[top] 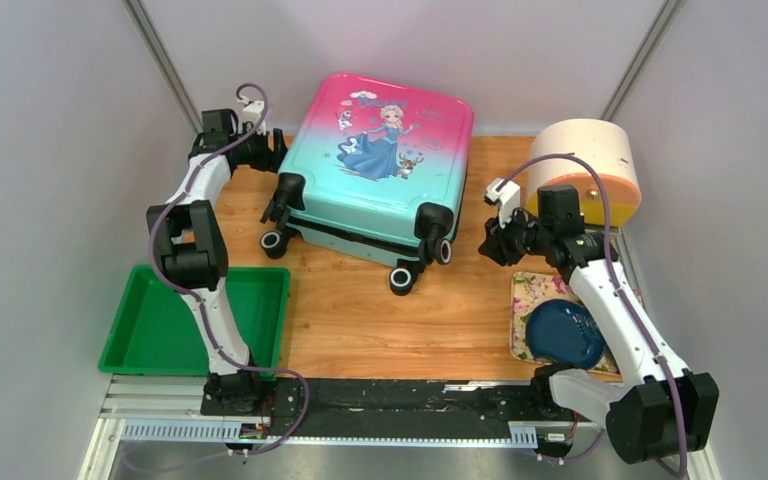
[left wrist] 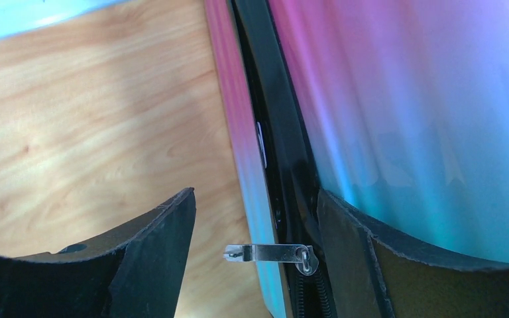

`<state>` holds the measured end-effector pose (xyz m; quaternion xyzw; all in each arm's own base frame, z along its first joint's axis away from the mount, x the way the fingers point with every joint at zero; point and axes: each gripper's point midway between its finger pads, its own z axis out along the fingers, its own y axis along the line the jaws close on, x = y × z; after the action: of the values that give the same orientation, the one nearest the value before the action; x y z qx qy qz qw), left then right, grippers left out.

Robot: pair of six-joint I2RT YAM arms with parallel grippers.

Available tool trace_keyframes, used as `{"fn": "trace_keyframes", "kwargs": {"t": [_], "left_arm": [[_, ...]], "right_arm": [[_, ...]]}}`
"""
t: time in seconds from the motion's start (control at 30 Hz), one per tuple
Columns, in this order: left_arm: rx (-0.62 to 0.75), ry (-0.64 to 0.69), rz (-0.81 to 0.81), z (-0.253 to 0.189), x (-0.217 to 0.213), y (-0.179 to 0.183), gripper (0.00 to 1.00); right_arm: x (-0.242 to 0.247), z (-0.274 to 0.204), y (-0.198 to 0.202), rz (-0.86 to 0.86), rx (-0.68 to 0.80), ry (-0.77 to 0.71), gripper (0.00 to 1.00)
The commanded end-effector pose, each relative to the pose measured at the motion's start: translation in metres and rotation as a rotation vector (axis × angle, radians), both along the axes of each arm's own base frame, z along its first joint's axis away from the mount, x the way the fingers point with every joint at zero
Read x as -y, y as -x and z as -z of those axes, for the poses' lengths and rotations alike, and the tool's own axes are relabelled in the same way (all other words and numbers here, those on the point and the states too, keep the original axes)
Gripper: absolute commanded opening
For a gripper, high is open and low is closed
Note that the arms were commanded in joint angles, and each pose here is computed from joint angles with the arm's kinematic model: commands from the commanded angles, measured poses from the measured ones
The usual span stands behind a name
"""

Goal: Open, take out, and arrange the luggage

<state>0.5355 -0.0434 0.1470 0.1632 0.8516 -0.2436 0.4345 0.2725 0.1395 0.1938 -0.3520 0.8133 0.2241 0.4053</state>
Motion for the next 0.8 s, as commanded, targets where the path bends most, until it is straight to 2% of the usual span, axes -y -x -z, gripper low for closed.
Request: {"fn": "trace_keyframes", "kwargs": {"t": [0.0, 0.03, 0.17, 0.27, 0.33, 0.4, 0.43, 0.47, 0.5, 0.57, 0.6, 0.63, 0.77], "left_arm": [[-0.061, 0.142, 0.348, 0.027, 0.107, 0.032, 0.76], [-0.052, 0.152, 0.367, 0.02, 0.113, 0.028, 0.75], [-0.132, 0.175, 0.483, 0.039, 0.141, 0.03, 0.69], [-0.167, 0.152, 0.595, 0.044, 0.164, 0.052, 0.7], [-0.153, 0.166, 0.583, 0.035, 0.165, 0.054, 0.73], [-0.162, 0.205, 0.462, 0.021, 0.145, 0.041, 0.77], [-0.062, 0.21, 0.403, 0.002, 0.132, 0.026, 0.79], [-0.092, 0.259, 0.271, -0.01, 0.115, 0.016, 0.79], [-0.051, 0.266, 0.156, -0.02, 0.076, 0.001, 0.82], [0.045, 0.189, 0.003, -0.056, 0.031, -0.018, 0.83], [0.069, 0.161, -0.066, -0.064, 0.002, -0.02, 0.84], [0.158, 0.135, -0.115, -0.096, -0.018, -0.017, 0.85], [0.212, 0.1, -0.251, -0.131, -0.061, 0.012, 0.86]], "right_arm": [[0.02, 0.032, -0.002, -0.072, 0.053, 0.17, 0.26], [0.02, 0.038, -0.004, -0.076, 0.051, 0.178, 0.26], [0.011, 0.057, -0.019, -0.125, 0.046, 0.164, 0.27], [0.001, 0.061, -0.032, -0.149, 0.069, 0.14, 0.28], [-0.005, 0.063, -0.038, -0.176, 0.093, 0.138, 0.29], [-0.017, 0.067, -0.043, -0.211, 0.119, 0.131, 0.29], [-0.022, 0.067, -0.044, -0.227, 0.13, 0.131, 0.29], [-0.033, 0.066, -0.046, -0.253, 0.16, 0.13, 0.29], [-0.039, 0.067, -0.046, -0.262, 0.164, 0.127, 0.29], [-0.06, 0.065, -0.044, -0.303, 0.194, 0.118, 0.29], [-0.068, 0.064, -0.043, -0.314, 0.204, 0.111, 0.29], [-0.077, 0.064, -0.044, -0.327, 0.209, 0.099, 0.29], [-0.127, 0.064, -0.025, -0.431, 0.22, 0.06, 0.29]]}}
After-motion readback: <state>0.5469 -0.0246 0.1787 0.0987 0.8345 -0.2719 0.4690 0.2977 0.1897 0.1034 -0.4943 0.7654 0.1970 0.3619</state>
